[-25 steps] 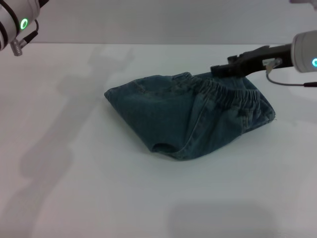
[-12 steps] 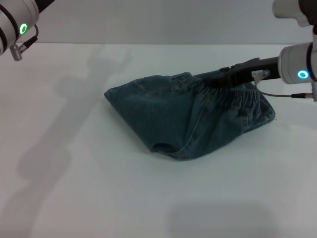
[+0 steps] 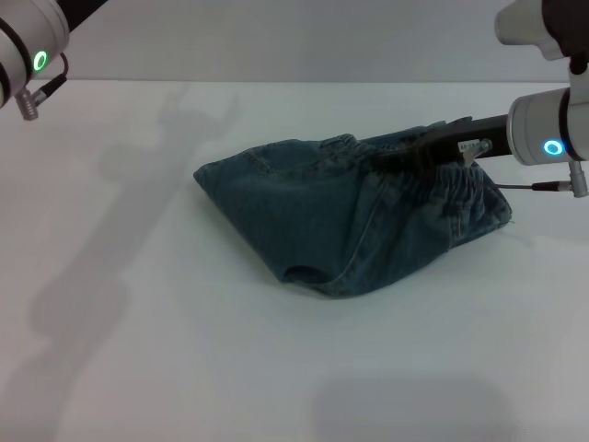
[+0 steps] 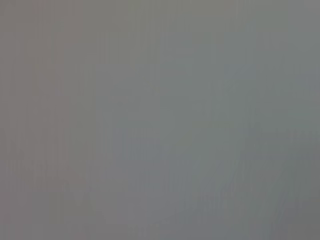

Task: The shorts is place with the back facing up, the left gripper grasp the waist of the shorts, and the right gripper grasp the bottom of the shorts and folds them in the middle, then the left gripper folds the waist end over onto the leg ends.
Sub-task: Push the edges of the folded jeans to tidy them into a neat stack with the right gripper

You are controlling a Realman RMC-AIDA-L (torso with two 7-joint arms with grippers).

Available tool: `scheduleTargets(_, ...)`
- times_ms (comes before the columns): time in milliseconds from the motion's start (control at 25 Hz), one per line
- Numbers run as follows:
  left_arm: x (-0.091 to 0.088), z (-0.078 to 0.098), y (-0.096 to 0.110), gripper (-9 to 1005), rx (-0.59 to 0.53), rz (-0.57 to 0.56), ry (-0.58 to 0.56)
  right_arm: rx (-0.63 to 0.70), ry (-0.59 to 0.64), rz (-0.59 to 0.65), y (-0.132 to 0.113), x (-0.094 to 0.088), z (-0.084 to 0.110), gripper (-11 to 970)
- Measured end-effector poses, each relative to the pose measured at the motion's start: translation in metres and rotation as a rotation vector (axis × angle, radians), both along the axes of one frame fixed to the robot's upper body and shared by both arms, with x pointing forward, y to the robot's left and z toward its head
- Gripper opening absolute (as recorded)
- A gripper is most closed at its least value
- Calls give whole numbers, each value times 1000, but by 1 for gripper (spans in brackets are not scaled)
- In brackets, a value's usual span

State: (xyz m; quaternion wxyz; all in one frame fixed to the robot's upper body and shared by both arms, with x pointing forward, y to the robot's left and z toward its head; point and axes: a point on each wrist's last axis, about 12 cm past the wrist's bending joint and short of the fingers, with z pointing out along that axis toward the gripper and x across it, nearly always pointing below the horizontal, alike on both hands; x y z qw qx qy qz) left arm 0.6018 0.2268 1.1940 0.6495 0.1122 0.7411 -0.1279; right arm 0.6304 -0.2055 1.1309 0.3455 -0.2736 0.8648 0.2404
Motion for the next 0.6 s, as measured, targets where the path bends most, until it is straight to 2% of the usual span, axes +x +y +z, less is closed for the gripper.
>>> scheduleTargets(600,-1,-4,1,847,-5,-3,18,-11,12,-21,-2,-1,-10,581)
